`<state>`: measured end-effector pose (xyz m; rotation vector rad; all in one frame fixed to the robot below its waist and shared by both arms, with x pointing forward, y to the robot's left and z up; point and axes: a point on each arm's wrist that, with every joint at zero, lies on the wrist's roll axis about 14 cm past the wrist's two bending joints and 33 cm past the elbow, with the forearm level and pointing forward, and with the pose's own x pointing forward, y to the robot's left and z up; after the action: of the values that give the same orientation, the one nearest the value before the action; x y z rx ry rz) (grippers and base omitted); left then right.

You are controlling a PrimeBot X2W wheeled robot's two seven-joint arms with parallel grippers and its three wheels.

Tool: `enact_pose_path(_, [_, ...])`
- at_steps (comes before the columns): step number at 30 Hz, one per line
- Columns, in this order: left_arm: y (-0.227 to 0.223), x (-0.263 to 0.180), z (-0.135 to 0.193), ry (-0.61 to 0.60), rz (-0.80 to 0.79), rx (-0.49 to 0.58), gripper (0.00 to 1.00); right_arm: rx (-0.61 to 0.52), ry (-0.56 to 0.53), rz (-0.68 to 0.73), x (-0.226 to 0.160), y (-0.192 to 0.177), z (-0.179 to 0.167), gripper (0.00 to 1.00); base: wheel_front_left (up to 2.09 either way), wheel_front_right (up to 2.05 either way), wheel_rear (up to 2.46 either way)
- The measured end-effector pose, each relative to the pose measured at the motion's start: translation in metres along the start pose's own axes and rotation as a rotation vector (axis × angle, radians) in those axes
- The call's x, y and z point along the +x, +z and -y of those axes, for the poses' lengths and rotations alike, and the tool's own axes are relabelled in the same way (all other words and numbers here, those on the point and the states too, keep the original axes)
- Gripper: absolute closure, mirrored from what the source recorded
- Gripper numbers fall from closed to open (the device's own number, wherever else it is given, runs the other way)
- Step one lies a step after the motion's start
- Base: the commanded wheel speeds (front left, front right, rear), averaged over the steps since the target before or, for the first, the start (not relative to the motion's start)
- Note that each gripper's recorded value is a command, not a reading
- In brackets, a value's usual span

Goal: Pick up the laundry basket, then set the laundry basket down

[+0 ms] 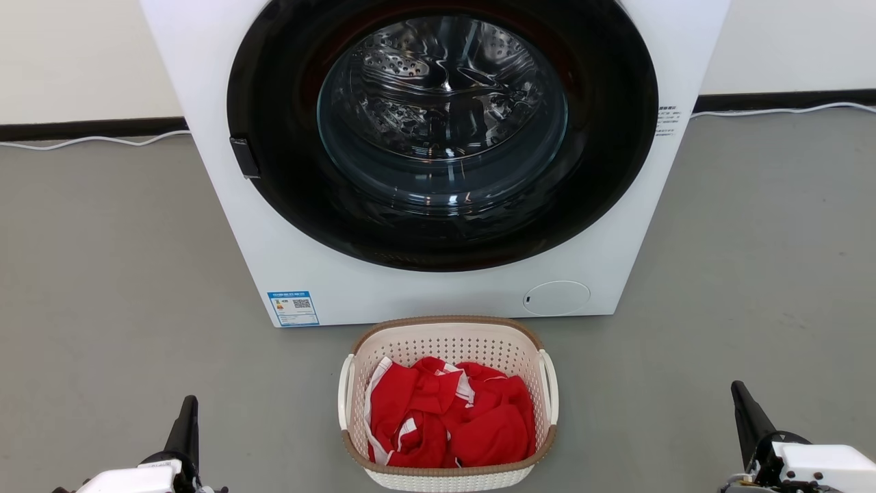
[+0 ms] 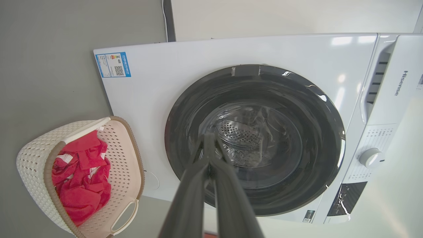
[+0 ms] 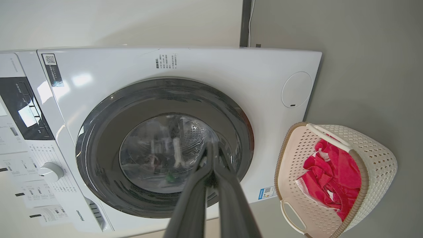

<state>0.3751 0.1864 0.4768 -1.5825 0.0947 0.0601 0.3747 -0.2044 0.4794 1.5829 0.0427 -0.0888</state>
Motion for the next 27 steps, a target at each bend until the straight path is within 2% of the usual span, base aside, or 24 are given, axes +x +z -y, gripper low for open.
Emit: enact_pose_path(27, [0.0, 0.0, 0.0001, 0.0, 0.0, 0.0, 1.0, 0.0, 0.001, 0.0, 0.0, 0.0, -0.0002, 1.0, 0.0, 0.0, 0.0])
